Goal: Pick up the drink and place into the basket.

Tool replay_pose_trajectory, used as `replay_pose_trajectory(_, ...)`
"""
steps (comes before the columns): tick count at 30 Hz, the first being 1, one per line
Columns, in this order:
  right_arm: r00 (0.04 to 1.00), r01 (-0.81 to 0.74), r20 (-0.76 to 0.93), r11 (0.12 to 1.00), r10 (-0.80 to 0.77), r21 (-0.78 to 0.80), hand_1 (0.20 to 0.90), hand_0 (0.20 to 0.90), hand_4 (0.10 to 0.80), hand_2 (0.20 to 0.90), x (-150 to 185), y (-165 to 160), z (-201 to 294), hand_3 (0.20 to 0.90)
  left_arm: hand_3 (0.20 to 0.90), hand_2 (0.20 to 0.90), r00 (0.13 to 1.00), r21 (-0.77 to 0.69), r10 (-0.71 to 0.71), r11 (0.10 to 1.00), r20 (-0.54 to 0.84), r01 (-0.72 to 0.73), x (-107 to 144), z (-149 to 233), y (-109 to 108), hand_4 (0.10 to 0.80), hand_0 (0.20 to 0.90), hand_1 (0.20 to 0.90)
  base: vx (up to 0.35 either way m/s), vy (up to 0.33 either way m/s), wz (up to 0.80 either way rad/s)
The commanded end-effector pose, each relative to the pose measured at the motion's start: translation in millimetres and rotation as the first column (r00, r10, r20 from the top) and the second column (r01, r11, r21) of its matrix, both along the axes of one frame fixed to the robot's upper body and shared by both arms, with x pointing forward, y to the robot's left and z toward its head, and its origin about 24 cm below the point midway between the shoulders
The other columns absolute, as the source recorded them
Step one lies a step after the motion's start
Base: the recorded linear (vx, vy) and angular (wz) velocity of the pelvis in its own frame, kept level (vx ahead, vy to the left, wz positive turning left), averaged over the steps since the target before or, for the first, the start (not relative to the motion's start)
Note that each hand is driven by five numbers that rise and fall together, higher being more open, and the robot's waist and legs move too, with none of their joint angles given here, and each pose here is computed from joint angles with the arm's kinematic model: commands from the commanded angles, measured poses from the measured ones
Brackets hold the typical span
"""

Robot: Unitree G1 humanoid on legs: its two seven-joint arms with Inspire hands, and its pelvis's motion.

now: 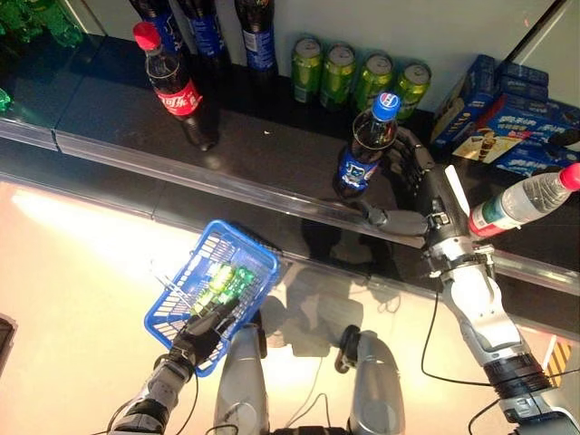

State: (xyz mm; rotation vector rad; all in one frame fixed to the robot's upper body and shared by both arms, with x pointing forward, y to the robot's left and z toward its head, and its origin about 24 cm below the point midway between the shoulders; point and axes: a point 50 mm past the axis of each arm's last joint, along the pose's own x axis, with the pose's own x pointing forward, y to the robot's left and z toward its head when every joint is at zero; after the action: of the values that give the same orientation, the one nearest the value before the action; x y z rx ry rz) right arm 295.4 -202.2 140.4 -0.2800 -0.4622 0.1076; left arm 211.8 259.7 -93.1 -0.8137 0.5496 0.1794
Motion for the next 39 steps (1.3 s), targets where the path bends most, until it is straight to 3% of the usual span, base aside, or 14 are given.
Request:
replay_pose_trajectory(1, 0.958, -0.044, 0.286, 0.996, 0.021, 0.074, 0.9, 0.9, 0.8, 0.9, -4, 5, 62, 0.9, 0.2, 0.3, 0.994, -0.03, -0.1, 0.995, -0.049, 0.099, -37, -19, -10, 0.1, 0.3, 0.3, 0.0, 0.0, 0.0)
replay_pose_trajectory(15, 0.984, -0.037, 0.178, 0.963, -0.011, 0.265, 0.9, 0.9, 0.8, 0.9, 20, 0, 52, 0.9, 0.2, 0.3, 0.987, -0.027, -0.152, 0.988, -0.055, 0.151, -31, -18, -18, 0.1, 0.3, 0.3, 0.001, 0.0, 0.01)
replay_pose_trajectory(39, 0.995, 0.026, 0.092, 0.985, -0.042, 0.169, 0.9, 0.9, 0.8, 0.9, 63, -1, 79, 0.9, 0.2, 0.3, 0.972, -0.006, -0.227, 0.974, -0.067, 0.227, -22, -14, -24, 0.1, 0.3, 0.3, 0.0, -0.001, 0.03)
